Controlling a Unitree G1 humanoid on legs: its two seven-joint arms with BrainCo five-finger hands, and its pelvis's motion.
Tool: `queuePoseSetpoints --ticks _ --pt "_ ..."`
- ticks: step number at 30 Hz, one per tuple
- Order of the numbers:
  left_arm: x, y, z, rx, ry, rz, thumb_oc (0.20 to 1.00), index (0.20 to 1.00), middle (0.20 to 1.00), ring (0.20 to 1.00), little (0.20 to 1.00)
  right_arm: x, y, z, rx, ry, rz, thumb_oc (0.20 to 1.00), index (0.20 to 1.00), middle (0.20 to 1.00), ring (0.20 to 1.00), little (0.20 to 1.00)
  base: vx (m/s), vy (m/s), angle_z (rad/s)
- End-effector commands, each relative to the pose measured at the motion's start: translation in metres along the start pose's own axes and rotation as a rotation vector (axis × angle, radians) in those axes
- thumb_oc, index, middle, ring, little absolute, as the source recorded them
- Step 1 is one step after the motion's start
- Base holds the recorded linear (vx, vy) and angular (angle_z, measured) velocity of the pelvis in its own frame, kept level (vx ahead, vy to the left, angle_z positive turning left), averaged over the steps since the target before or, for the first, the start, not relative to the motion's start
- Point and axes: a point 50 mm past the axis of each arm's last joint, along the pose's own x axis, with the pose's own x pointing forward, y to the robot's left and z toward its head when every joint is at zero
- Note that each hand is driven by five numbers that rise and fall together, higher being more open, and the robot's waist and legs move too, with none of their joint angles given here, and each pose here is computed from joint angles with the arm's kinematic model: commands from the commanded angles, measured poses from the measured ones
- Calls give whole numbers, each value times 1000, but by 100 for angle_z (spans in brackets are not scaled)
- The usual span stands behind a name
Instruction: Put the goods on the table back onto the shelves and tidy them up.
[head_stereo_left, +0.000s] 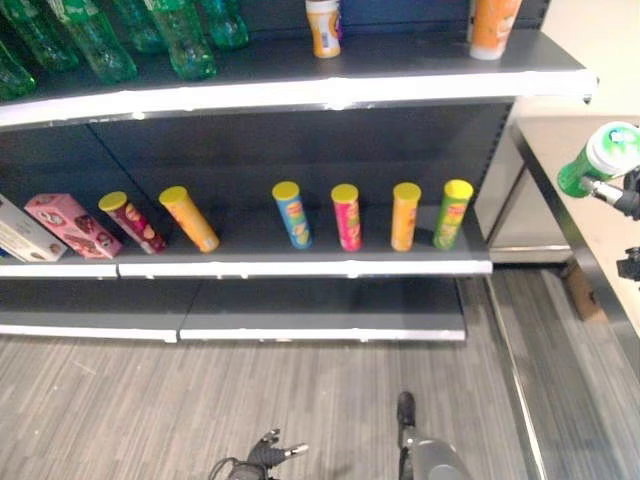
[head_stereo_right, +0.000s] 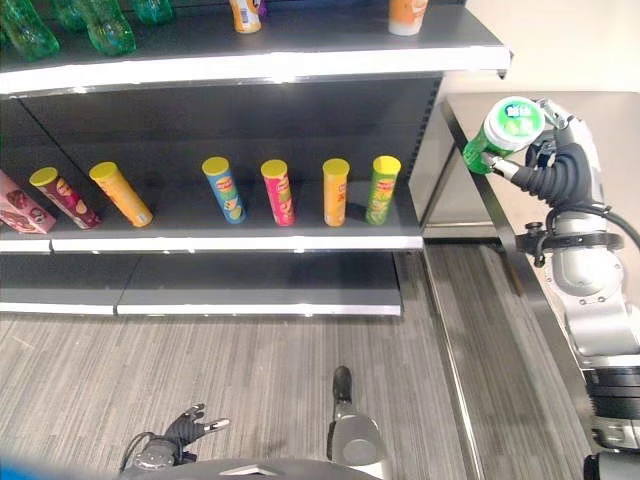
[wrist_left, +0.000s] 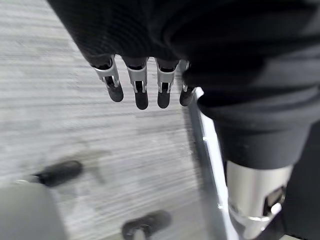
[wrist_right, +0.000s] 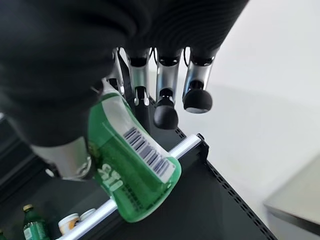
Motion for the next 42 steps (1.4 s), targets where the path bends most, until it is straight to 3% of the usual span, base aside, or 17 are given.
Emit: queuePoseSetpoints --ticks 1,17,30,42 --pt "0 30 5 80 -25 56 1000 1000 1000 1000 1000 18 -28 26 29 -149 -107 200 200 200 200 200 144 -108 44" --pt "-2 28 2 5 -24 78 1000 1000 1000 1000 1000 40 -16 105 142 -506 55 200 200 200 200 200 155 -66 -2" --pt "-6 43 -11 13 13 137 1000 1000 1000 1000 1000 77 28 126 148 -518 185 200 200 200 200 200 146 193 -26" --pt "-14 48 -32 -23 70 158 1000 1000 1000 1000 1000 122 21 121 116 -400 168 200 200 200 200 200 78 61 18"
